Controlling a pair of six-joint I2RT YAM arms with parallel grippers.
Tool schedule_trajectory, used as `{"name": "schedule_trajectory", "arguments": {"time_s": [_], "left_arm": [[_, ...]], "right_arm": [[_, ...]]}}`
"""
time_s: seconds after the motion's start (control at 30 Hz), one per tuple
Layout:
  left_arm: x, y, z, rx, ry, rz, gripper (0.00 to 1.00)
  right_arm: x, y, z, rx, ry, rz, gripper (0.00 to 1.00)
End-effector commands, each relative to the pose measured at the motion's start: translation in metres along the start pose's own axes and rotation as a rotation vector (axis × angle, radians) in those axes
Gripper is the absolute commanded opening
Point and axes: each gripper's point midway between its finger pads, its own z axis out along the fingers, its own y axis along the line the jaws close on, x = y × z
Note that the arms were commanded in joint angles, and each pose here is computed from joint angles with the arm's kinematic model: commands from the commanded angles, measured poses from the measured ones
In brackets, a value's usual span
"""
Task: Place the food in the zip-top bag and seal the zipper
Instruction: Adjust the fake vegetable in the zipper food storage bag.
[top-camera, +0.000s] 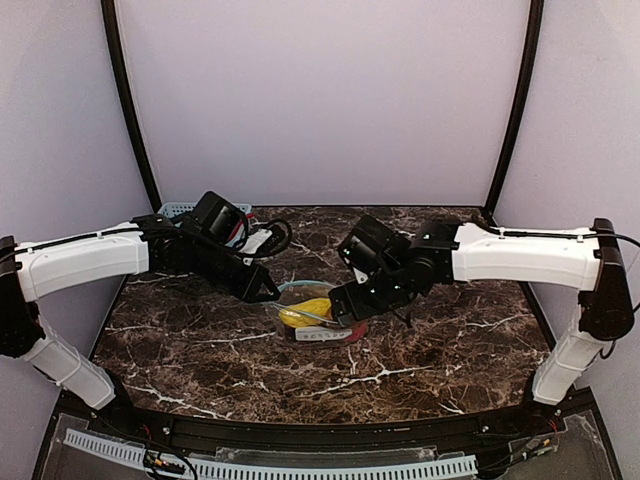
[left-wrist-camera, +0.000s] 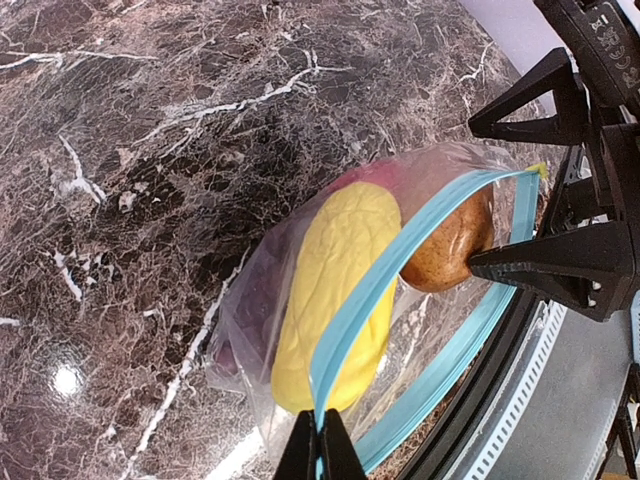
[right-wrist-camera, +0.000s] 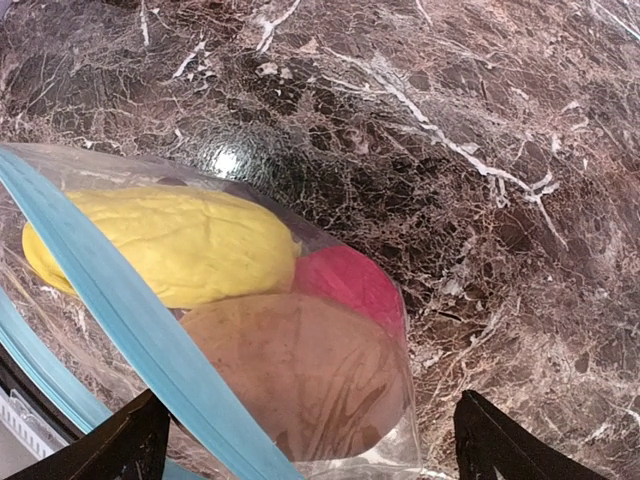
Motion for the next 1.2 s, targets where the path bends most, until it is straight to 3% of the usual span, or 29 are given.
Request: {"name": "schedule_trajectory", "arguments": {"time_s": [0.0, 0.33, 0.73, 1.0, 1.17], "left_arm": [[-0.006, -0.003, -0.010, 0.014, -0.011, 0.019, 0.01], [-0.006, -0.010, -0.011, 0.053, -0.009, 0.029, 0.01], [-0.006, -0.009, -0.013, 0.040, -0.010, 0.033, 0.01], [-0.005, -0.005, -0.018, 0.008, -0.005, 0.045, 0.01], [-0.007, -0.007, -0.017, 0.020, -0.009, 0.045, 0.01]], "right_arm": [[0.007, -0.011, -0.013, 0.038, 0.004, 0.007, 0.97], [-0.039, 0.025, -0.045, -0.121, -0.123, 0.005, 0.99], [-0.012, 0.017, 0.001, -0.045, 0.010, 0.006, 0.99], [-0.003, -0.019, 0.003, 0.060, 0.044, 0.066, 0.98], [-0.005, -0.019, 0.000, 0.039, 0.046, 0.060, 0.99]]}}
